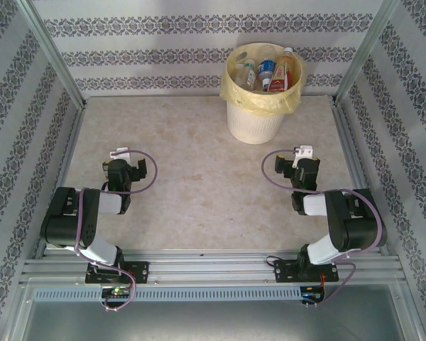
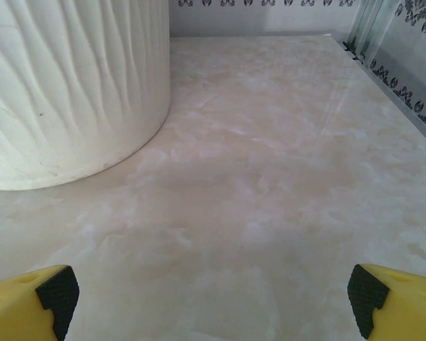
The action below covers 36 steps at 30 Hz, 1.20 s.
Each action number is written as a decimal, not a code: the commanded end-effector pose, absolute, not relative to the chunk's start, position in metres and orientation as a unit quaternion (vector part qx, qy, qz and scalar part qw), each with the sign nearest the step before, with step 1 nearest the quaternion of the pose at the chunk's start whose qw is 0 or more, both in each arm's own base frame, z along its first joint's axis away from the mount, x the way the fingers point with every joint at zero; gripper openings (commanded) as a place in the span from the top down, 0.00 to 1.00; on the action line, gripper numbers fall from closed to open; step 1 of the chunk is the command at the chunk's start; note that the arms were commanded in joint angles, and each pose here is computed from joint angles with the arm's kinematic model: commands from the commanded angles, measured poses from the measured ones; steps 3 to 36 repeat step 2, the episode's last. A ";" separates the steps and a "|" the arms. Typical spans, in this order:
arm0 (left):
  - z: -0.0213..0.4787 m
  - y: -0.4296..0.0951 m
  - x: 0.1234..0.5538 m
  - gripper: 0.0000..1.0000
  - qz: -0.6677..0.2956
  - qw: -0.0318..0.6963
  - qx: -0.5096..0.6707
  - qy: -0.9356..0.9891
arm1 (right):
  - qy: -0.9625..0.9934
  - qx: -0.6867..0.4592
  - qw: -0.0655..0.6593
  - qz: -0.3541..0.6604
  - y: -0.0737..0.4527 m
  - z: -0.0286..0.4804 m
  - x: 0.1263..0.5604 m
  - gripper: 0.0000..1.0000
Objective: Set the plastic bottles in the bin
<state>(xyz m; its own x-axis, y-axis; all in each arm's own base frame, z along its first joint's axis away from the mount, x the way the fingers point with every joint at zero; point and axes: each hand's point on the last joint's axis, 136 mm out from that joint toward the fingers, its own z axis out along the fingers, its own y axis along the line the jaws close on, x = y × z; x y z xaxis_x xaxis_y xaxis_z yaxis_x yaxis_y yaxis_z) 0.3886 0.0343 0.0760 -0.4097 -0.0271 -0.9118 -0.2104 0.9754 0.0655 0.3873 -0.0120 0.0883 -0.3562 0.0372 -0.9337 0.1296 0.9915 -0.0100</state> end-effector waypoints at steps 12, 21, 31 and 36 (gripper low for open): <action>0.086 0.033 0.392 0.01 0.081 0.559 -0.081 0.821 | 0.806 0.050 0.589 -0.036 -0.013 0.106 0.395 0.02; 0.086 0.033 0.392 0.01 0.081 0.559 -0.081 0.821 | 0.806 0.050 0.589 -0.036 -0.013 0.106 0.395 0.02; 0.086 0.033 0.392 0.01 0.081 0.559 -0.081 0.821 | 0.806 0.050 0.589 -0.036 -0.013 0.106 0.395 0.02; 0.086 0.033 0.392 0.01 0.081 0.559 -0.081 0.821 | 0.806 0.050 0.589 -0.036 -0.013 0.106 0.395 0.02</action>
